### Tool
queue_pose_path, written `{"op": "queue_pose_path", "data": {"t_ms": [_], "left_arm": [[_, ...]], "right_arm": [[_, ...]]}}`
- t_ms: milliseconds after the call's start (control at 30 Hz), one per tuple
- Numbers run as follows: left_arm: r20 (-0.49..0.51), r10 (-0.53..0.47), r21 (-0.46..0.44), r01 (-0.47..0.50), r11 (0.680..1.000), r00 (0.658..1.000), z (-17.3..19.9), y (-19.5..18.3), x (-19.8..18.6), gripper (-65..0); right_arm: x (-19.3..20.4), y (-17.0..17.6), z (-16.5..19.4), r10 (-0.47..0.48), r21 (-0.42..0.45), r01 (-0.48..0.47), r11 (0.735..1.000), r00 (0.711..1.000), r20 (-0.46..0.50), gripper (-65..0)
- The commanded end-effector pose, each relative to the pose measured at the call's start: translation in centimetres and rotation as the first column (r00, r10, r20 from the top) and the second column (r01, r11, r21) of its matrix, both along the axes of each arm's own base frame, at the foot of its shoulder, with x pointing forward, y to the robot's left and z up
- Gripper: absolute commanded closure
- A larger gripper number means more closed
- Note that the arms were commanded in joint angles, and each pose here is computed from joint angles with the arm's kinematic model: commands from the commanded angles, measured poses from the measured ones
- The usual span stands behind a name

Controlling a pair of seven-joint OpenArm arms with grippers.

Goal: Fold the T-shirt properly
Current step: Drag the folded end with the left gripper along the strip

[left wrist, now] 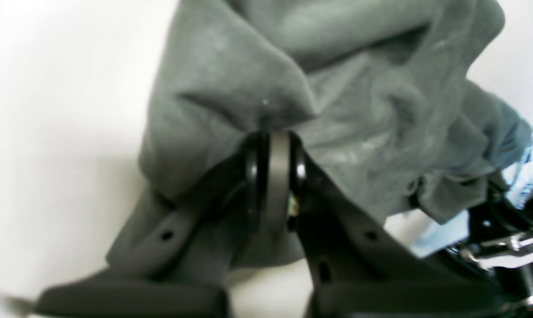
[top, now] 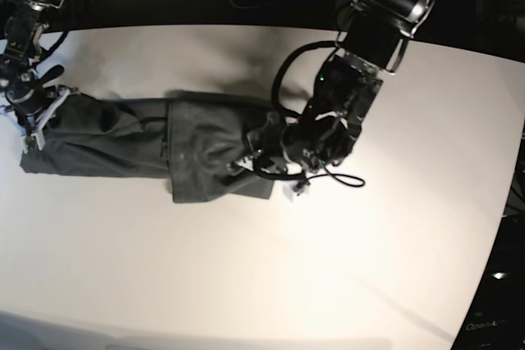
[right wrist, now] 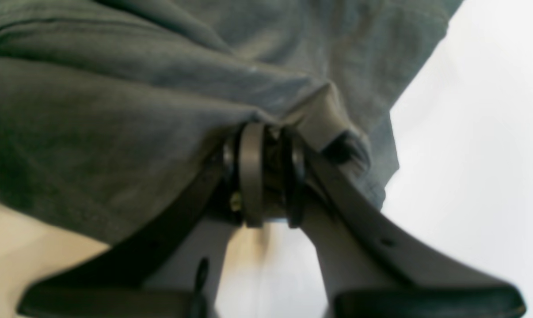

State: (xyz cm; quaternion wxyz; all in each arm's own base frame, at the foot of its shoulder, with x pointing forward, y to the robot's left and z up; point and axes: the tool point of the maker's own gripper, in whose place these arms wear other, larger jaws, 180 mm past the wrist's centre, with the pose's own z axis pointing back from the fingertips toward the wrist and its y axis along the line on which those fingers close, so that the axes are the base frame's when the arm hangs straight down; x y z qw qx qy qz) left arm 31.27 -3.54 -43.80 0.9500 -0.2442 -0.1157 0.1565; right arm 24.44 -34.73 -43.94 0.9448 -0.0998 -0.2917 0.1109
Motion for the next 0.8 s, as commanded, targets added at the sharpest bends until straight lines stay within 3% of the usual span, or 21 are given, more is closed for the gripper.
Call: {"op": "queue_pose_path", "data": {"t_ms": [0,267,567,667,767], "left_arm": [[0.040,0.028,0.078,-0.031,0.996,0.999,-0.5,2.0,0.9,-2.8],[0.032,0.037,0.100,-0.040,0.994,0.999,-1.1,3.0,0.6,-2.8],[-0.050,0.051,0.140,-0.043,0.989,0.997,-3.8,4.4,-1.5,-2.8],[-0.054,0.051,0.140,-0.043,0.989,0.997,-4.0,4.4,-1.7,-2.8],[-0.064,0.052,0.143,-0.042,0.989,0.997,-4.3,4.4,-2.1,-2.8]], "right_arm": [[-1.6,0.9,-1.5,0.035,0.012,-0.034,0.999,0.995,-0.098,-7.5],[-1.3,-0.2,-0.9,0.037,-0.013,-0.038,0.999,0.995,-0.095,-7.5],[-1.3,-0.4,-0.8,0.037,-0.018,-0.039,0.999,0.995,-0.095,-7.7],[-1.0,0.3,-0.9,0.067,-0.020,-0.069,0.997,0.993,-0.101,-7.5],[-0.2,0.7,1.2,0.123,-0.075,-0.128,0.989,0.990,-0.066,-7.5]]}}
